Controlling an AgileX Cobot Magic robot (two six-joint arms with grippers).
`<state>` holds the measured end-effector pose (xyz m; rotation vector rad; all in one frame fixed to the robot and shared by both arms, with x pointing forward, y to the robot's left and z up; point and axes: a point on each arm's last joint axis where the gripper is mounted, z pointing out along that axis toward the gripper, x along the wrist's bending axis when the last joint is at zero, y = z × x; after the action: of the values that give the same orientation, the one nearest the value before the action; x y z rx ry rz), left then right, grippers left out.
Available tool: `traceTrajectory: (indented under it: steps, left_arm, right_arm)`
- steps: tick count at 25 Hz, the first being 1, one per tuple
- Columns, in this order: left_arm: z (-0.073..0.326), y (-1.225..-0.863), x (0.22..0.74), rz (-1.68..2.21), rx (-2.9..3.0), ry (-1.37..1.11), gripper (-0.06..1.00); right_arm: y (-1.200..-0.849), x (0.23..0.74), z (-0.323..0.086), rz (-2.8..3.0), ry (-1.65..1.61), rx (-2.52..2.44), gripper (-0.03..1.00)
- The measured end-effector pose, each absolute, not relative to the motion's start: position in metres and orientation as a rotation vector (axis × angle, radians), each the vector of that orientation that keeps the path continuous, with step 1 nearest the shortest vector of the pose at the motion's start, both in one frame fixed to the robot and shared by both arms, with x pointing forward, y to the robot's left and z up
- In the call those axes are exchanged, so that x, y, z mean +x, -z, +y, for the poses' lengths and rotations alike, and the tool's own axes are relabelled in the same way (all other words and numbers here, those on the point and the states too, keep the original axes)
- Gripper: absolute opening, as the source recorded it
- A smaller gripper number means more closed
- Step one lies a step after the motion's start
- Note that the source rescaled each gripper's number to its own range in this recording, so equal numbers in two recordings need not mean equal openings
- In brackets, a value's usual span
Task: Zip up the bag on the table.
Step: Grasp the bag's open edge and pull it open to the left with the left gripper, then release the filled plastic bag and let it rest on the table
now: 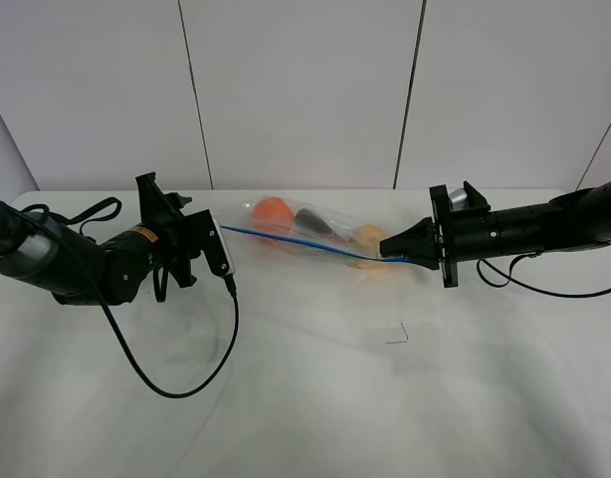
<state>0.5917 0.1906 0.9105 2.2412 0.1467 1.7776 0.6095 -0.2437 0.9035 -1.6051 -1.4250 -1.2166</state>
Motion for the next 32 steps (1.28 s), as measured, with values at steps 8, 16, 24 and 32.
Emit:
traceTrajectory:
  steps: [8,16,24,32]
  left_arm:
    - [0.227,-0.91,0.601,0.285,2.264,-1.82,0.93]
    - [0.233,-0.91,0.602,0.592,2.109,-1.687,0.94]
    - [0.243,-0.908,0.601,1.008,1.88,-1.547,0.94]
    - [0.256,-0.905,0.598,1.379,1.63,-1.446,0.94]
  right_arm:
    - [-0.903,0.61,-0.244,-1.425,1.217,-1.605,0.0]
    - [-0.903,0.609,-0.244,-1.426,1.216,-1.605,0.0]
    - [-0.903,0.609,-0.244,-1.426,1.216,-1.605,0.0]
    - [-0.903,0.609,-0.244,-1.426,1.216,-1.605,0.0]
